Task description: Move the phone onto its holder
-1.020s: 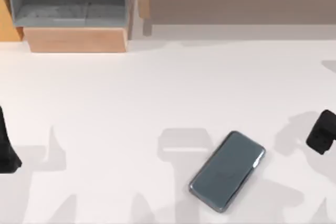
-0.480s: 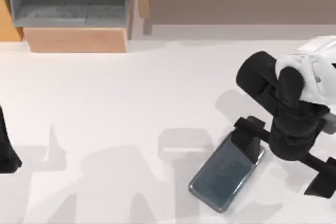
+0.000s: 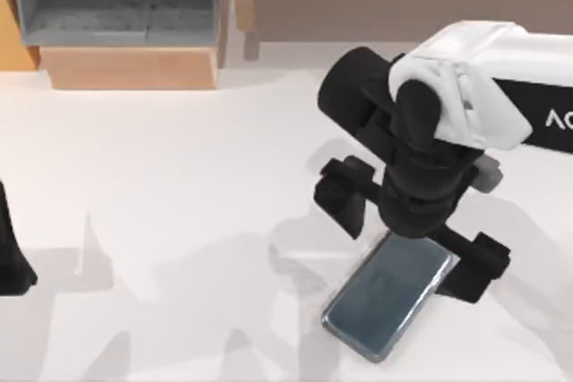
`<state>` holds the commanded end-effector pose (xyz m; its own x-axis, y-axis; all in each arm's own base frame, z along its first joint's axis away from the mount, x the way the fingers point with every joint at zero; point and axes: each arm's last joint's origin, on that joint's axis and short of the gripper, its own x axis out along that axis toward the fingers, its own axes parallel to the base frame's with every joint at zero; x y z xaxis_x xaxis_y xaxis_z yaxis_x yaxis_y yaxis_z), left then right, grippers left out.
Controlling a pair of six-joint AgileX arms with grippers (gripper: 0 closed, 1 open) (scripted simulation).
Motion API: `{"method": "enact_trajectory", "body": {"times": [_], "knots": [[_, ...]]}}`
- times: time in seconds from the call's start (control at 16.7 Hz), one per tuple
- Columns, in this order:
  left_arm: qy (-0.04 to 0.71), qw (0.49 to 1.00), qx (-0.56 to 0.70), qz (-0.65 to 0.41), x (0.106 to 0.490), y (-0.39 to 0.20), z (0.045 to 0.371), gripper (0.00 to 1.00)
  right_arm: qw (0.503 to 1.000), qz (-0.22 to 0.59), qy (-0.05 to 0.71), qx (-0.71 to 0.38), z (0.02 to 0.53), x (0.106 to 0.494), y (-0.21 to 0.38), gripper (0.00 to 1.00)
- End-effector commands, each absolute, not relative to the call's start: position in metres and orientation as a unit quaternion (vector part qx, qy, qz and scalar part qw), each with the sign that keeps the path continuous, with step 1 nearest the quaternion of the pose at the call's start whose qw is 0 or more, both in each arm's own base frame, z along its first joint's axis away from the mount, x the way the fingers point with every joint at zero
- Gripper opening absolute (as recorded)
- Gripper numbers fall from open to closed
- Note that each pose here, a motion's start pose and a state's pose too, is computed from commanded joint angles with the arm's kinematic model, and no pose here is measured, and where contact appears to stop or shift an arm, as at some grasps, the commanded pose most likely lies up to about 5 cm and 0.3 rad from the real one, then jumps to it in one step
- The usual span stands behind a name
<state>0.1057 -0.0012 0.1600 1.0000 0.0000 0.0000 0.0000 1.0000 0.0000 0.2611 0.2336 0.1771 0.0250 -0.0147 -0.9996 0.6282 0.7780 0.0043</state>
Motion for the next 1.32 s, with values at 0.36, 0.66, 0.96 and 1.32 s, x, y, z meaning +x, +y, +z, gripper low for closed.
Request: {"method": "enact_trajectory", "body": {"times": [0.36,0.66,0.96,1.32], "knots": [[0.0,1.0,0.0,0.0,0.106,-0.001,0.16,1.0,0.677,-0.238,0.656,0.234,0.172,0.262,0.233,1.0],[0.0,1.0,0.0,0.0,0.106,-0.001,0.16,1.0,0.678,-0.236,0.656,0.235,0.125,0.265,0.234,1.0],[0.0,1.0,0.0,0.0,0.106,-0.001,0.16,1.0,0.677,-0.238,0.657,0.234,0.097,0.263,0.232,1.0],[0.0,1.0,0.0,0.0,0.106,-0.001,0.16,1.0,0.677,-0.238,0.657,0.234,0.097,0.263,0.232,0.7]]}}
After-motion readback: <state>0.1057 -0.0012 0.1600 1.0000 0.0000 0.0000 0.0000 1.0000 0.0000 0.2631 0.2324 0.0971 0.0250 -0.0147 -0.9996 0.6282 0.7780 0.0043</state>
